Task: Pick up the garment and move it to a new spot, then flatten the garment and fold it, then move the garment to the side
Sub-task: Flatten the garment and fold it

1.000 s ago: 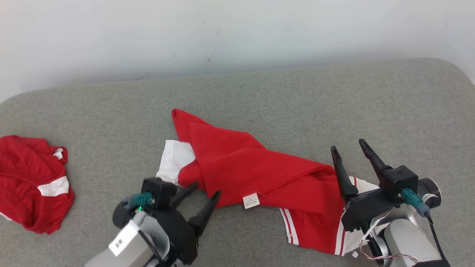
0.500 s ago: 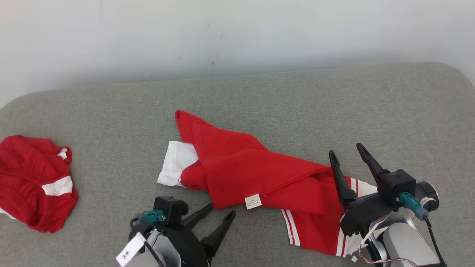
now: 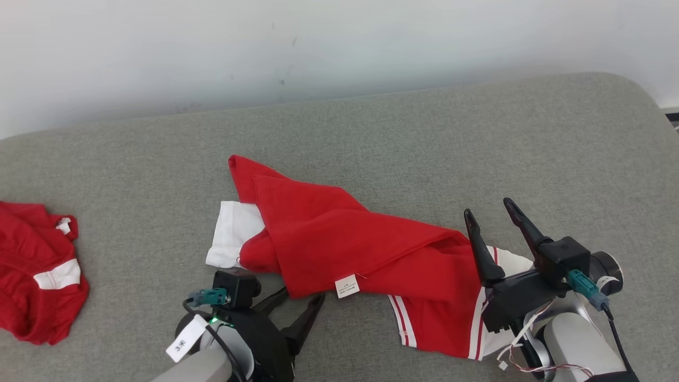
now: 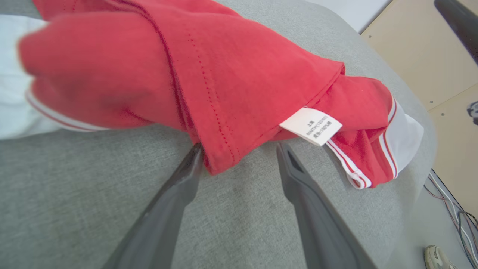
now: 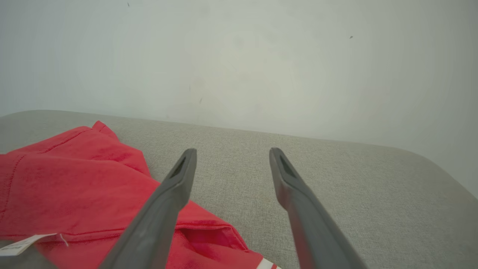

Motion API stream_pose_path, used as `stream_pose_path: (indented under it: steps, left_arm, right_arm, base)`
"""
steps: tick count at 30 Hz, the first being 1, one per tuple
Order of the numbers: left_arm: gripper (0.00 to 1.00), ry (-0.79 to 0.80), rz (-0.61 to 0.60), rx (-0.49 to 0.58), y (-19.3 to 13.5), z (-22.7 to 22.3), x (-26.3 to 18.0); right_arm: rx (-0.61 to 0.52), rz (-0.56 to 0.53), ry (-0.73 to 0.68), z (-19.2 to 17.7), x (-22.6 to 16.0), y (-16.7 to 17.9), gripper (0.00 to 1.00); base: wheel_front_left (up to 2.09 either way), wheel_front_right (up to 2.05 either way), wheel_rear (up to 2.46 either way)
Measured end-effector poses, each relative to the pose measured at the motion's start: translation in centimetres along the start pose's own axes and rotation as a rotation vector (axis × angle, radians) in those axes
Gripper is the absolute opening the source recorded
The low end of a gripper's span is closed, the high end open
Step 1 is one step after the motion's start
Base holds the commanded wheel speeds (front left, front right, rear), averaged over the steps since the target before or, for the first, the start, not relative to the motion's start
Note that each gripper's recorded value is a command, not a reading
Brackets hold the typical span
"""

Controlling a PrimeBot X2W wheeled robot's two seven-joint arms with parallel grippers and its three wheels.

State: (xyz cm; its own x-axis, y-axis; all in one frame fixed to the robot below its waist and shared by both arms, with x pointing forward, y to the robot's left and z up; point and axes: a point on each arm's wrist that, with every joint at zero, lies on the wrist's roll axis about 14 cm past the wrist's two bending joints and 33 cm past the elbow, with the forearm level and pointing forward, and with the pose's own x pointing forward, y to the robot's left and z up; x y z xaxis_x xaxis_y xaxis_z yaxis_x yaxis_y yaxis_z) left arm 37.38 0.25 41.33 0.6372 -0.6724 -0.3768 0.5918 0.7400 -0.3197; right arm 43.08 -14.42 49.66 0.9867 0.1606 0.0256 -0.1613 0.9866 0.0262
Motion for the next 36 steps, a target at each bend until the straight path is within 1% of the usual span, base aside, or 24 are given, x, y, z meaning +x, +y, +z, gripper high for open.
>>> stream_pose_path:
  steps: [2,3,4,5,10,14,15,16,19,21,24,26,29,31,36]
  left_arm:
    - [1.00,0.002,-0.015,-0.011,-0.4,0.0,0.4]
    - [0.64,0.007,-0.019,-0.014,-0.5,-0.1,0.6]
    - [0.10,0.010,-0.021,-0.019,-0.6,-0.1,0.7]
    - [0.00,0.013,-0.022,-0.019,-0.6,-0.1,0.8]
    - [0.00,0.004,-0.020,0.000,0.0,0.7,1.0]
    - [0.00,-0.066,0.001,0.037,1.2,3.1,0.9]
    - [0.00,-0.094,0.008,0.044,1.6,4.2,0.9]
    - [0.00,-0.151,0.027,0.068,2.6,6.5,0.5]
    - [0.00,-0.231,0.059,0.116,4.3,10.0,-0.6]
    - [0.00,-0.305,0.085,0.134,5.4,13.1,-1.5]
    - [0.00,-0.398,0.150,0.171,7.7,17.3,-3.8]
    - [0.00,-0.445,0.198,0.191,9.5,19.2,-5.5]
    - [0.00,-0.464,0.243,0.179,11.2,20.0,-7.0]
    - [0.00,-0.468,0.253,0.159,11.4,19.8,-7.2]
    - [0.00,-0.431,0.265,0.123,11.7,17.6,-7.1]
  right_arm:
    - [0.000,-0.009,0.004,-0.1,-0.1,-0.3,1.00]
    - [-0.001,-0.011,0.006,-0.2,-0.1,-0.4,1.00]
    - [-0.001,-0.015,0.007,-0.3,-0.1,-0.6,1.00]
    - [-0.001,-0.018,0.009,-0.3,-0.1,-0.7,1.00]
    - [0.000,-0.029,0.011,-0.4,-0.1,-1.1,1.00]
    - [0.001,-0.033,0.011,-0.4,-0.1,-1.1,1.00]
    - [0.001,-0.038,0.011,-0.4,-0.1,-1.2,1.00]
    - [0.001,-0.041,0.010,-0.4,-0.1,-1.2,1.00]
    - [0.004,-0.040,0.007,-0.3,0.0,-1.1,1.00]
    - [0.005,-0.036,0.008,-0.3,0.0,-1.0,1.00]
    - [0.009,-0.023,0.002,-0.1,0.1,-0.4,1.00]
    - [0.009,-0.016,0.000,0.0,0.1,-0.1,1.00]
    - [0.016,-0.019,-0.001,0.0,0.0,-0.1,1.00]
    - [0.017,-0.026,0.006,-0.2,-0.2,-0.3,1.00]
    - [0.029,-0.031,0.040,-1.5,-0.7,-0.3,1.00]
  base:
    - [0.00,0.00,0.00]
    - [0.00,0.00,0.00]
    - [0.00,0.00,0.00]
    - [0.00,0.00,0.00]
    - [0.00,0.00,0.00]
    - [0.00,0.00,0.00]
    - [0.00,0.00,0.00]
    - [0.00,0.00,0.00]
    - [0.00,0.00,0.00]
    - [0.00,0.00,0.00]
    - [0.00,0.00,0.00]
    - [0.00,0.00,0.00]
    - [0.00,0.00,0.00]
    - [0.00,0.00,0.00]
    - [0.00,0.00,0.00]
